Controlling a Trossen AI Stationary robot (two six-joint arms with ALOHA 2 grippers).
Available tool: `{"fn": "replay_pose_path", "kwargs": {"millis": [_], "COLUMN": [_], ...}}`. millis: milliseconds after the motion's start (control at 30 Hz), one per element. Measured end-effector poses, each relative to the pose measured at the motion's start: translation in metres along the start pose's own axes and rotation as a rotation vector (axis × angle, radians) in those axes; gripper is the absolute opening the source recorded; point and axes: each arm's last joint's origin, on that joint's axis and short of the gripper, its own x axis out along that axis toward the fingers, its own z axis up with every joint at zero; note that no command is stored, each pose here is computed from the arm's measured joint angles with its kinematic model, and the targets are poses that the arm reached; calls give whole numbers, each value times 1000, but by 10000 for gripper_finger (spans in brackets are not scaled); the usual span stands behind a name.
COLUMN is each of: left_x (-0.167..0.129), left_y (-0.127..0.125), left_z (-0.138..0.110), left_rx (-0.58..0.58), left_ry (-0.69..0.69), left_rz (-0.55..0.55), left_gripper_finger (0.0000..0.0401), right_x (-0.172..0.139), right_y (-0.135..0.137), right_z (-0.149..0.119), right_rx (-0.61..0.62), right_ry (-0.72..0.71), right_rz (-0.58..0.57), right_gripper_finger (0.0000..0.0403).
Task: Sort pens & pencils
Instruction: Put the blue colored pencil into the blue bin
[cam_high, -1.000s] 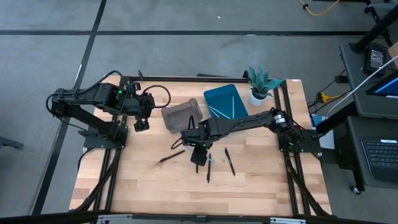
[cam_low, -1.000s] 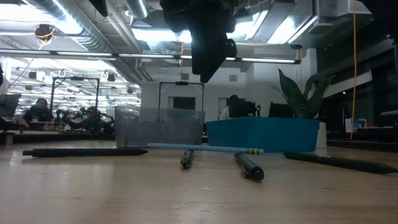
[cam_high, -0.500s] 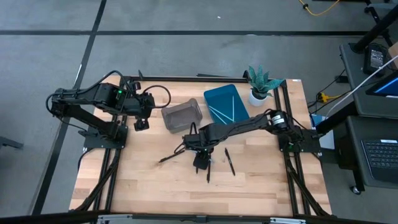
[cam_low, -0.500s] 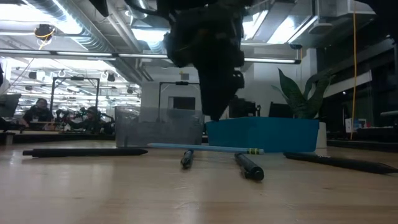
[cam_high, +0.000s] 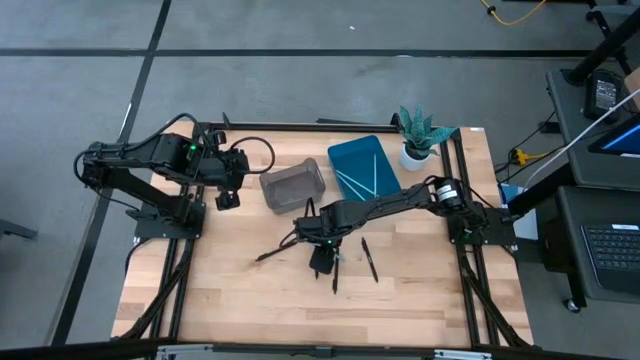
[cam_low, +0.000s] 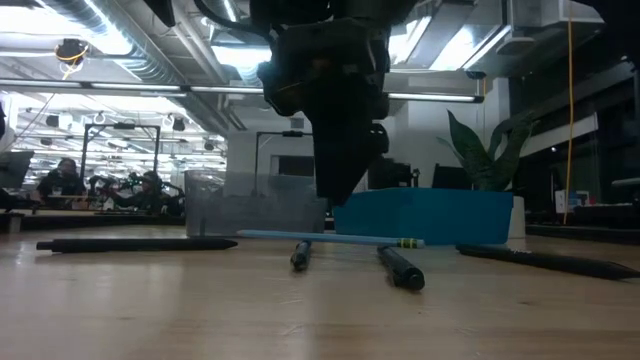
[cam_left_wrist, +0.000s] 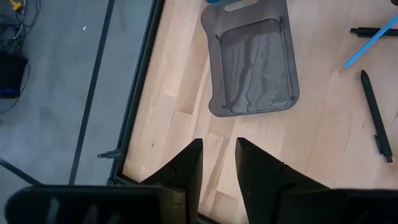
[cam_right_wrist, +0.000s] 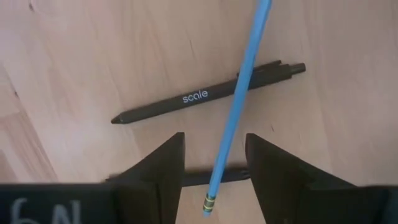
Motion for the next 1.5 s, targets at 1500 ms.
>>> {"fn": "replay_pose_path", "kwargs": {"millis": [1500], "left_x": [0], "left_y": [0], "left_z": [0], "left_rx": [1], "left_ry": [0], "left_rz": [-1], "left_gripper_finger": [89], "right_x": [23], "right_y": [-6], "right_z": [7], "right_rx": [-16], "right_ry": [-5], "right_rz": [-12], "right_gripper_finger": [170]}}
